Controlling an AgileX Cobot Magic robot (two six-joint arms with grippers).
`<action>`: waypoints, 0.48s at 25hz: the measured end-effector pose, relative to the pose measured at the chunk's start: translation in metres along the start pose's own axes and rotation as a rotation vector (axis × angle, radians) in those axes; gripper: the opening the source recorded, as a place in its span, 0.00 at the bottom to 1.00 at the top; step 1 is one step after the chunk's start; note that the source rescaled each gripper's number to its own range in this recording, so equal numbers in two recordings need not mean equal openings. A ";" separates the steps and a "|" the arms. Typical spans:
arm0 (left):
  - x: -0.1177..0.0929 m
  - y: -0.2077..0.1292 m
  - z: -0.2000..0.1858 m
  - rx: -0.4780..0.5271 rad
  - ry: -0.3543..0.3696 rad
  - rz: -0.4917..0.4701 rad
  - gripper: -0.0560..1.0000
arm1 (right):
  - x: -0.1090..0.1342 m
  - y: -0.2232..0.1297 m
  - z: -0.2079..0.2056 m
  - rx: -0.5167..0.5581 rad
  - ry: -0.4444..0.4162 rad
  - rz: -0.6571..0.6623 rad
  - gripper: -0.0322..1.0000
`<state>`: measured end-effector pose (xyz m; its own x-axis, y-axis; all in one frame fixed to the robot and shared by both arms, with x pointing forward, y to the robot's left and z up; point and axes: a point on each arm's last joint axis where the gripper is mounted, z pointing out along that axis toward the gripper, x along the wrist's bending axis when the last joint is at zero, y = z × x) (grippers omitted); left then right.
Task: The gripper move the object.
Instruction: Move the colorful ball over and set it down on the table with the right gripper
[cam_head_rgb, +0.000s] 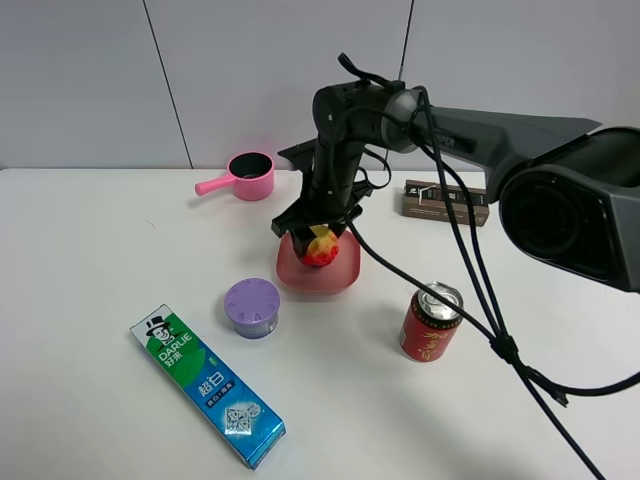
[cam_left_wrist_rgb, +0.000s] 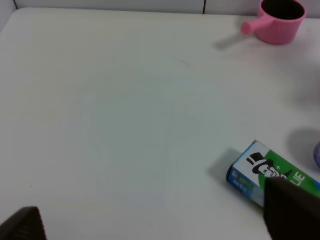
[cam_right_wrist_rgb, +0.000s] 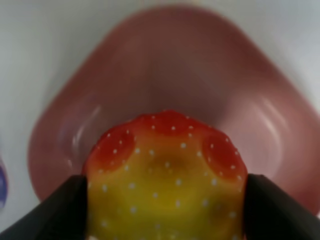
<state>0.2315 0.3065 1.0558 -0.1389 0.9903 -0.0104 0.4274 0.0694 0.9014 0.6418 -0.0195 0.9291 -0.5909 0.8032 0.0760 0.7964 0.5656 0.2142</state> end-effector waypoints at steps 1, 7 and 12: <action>0.000 0.000 0.000 0.000 0.000 0.000 1.00 | 0.000 0.001 0.000 -0.009 -0.001 0.000 0.03; 0.000 0.000 0.000 0.000 0.000 0.000 1.00 | 0.000 0.001 0.000 -0.011 -0.001 0.000 0.03; 0.000 0.000 0.000 0.000 0.000 0.000 1.00 | 0.000 0.001 0.000 -0.010 -0.001 0.000 0.03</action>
<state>0.2315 0.3065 1.0558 -0.1389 0.9903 -0.0104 0.4274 0.0694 0.9014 0.6426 -0.0189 0.9296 -0.5909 0.8032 0.0752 0.7949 0.5638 0.2243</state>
